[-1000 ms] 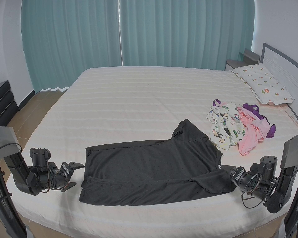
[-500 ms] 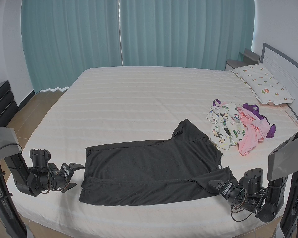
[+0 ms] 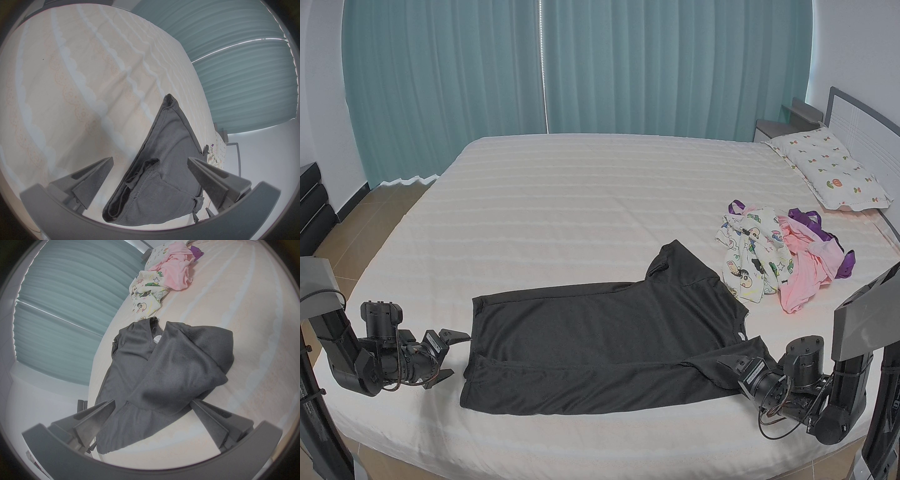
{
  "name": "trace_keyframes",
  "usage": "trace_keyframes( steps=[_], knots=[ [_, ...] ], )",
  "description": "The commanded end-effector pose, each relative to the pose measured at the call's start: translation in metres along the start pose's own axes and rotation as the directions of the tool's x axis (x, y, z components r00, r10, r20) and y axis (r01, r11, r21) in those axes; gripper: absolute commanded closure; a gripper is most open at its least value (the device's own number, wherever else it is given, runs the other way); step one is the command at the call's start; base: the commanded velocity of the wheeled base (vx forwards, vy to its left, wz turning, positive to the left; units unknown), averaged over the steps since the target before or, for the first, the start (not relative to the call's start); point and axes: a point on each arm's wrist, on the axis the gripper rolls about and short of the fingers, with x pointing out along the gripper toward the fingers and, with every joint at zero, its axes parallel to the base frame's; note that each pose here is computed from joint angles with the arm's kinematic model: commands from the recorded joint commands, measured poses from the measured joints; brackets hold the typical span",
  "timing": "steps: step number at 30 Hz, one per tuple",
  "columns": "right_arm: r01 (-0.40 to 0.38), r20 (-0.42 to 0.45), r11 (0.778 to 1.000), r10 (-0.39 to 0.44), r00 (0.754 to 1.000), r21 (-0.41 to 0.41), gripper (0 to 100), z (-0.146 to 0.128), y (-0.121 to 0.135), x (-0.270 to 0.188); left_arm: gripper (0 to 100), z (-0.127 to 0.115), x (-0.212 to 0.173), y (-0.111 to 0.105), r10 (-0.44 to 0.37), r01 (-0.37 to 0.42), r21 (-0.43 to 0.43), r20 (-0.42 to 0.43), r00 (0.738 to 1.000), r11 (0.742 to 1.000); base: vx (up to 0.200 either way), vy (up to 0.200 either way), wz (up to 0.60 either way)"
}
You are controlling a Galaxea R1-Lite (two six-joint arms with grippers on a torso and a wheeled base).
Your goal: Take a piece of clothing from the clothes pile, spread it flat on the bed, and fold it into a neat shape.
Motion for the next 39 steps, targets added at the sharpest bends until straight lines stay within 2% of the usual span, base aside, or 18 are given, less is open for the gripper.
trace_keyframes(
  steps=[1,9,16,17,24,32,37,39],
  knots=[
    [-0.022,0.016,1.0,0.022,1.0,0.016,0,0.002,0.003,0.003,0,0.0,0.001,0.0,0.001,-0.001,-0.001,-0.002,1.0,1.0,0.0,0.0,0.0],
    [-0.033,0.059,0.998,0.03,0.998,0.06,0,0.009,0.006,0.009,0,0.0,0.001,0.0,0.0,0.0,0.0,-0.001,1.0,1.0,0.0,0.0,0.0],
    [-0.023,0.07,0.998,0.02,0.997,0.054,0,0.007,0.006,0.009,0,0.0,0.001,0.0,0.001,-0.001,0.0,0.0,1.0,1.0,0.0,0.0,0.0],
    [-0.021,0.069,0.998,0.017,0.997,0.054,100,0.007,0.006,0.008,0,0.0,0.001,0.0,-0.001,0.001,0.0,0.0,1.0,1.0,0.0,0.0,0.0],
    [-0.019,0.043,0.999,0.018,0.999,0.035,100,-0.001,0.007,0.006,0,0.001,0.001,0.0,0.0,0.0,0.0,0.001,1.0,1.0,0.0,0.0,0.0],
    [-0.041,0.08,0.999,0.039,0.996,0.025,100,0.004,0.012,0.005,0,0.001,0.002,0.0,0.001,-0.001,0.0,0.0,1.0,1.0,0.0,0.0,0.0],
    [-0.136,0.126,0.987,0.147,0.981,-0.091,100,0.016,0.034,0.003,0,0.0,0.001,0.0,0.003,-0.003,-0.001,0.0,1.0,1.0,0.0,0.0,0.0],
    [-0.143,0.154,0.982,0.161,0.975,-0.12,100,0.025,0.04,0.002,0,0.0,0.002,0.001,0.004,-0.004,-0.002,0.0,1.0,1.0,0.0,0.0,0.0]
  ],
)
